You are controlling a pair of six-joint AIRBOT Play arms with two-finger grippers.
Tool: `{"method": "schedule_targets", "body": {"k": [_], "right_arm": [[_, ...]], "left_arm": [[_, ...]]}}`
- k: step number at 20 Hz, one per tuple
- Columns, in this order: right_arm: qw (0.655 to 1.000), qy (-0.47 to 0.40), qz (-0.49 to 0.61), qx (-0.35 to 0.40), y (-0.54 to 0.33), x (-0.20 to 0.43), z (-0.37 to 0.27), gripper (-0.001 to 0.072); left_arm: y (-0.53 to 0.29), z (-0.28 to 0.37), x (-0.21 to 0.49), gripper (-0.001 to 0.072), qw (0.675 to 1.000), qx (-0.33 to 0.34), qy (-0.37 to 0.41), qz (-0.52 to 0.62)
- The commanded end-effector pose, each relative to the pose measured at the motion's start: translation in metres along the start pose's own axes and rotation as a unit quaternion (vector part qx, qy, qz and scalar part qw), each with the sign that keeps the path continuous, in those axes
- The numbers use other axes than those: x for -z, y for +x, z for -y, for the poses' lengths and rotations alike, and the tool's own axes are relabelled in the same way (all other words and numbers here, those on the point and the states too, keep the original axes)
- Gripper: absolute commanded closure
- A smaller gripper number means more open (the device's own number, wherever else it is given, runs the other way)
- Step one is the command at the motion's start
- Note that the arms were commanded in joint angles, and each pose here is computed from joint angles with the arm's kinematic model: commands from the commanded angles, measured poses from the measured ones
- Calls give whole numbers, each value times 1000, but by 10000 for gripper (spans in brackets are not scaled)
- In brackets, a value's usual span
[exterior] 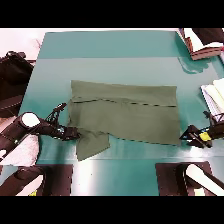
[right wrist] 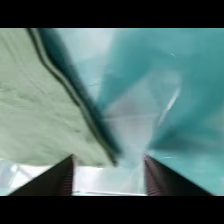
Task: Fold the shirts.
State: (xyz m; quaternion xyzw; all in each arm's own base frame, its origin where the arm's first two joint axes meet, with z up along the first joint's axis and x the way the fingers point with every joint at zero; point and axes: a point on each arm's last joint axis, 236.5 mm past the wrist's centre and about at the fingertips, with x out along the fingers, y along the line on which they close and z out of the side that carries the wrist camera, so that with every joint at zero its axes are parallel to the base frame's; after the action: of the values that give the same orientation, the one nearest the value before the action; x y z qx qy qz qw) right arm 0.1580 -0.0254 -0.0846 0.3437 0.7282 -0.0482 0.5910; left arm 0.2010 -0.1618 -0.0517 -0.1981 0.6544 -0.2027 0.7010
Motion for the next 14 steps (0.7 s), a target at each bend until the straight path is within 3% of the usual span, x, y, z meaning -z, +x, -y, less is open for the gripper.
{"method": "schedule_targets", "body": {"k": [1, 4, 5, 9, 12, 14], "right_arm": [[999, -11, 12, -35, 20, -2, -24, 285], [998, -64, 19, -14, 18, -8, -38, 556], [997, -77, 21, -12, 15, -10, -43, 676], [991, -128, 1, 29, -18, 3, -45, 692], [983, -159, 32, 88, -54, 15, -32, 693], [978, -169, 82, 93, -78, 9, -41, 693]], "left_arm": [[-1, 0, -1, 680, 1000, -2, 3, 1], [-1, -1, 6, 681, 1000, -4, 10, -13], [-3, -1, 12, 681, 1000, -6, 17, -23], [-38, -11, 40, 681, 997, -57, 41, -23], [-67, 2, 71, 681, 997, -54, 44, -23], [-85, 15, 55, 681, 997, -50, 62, 19]]}}
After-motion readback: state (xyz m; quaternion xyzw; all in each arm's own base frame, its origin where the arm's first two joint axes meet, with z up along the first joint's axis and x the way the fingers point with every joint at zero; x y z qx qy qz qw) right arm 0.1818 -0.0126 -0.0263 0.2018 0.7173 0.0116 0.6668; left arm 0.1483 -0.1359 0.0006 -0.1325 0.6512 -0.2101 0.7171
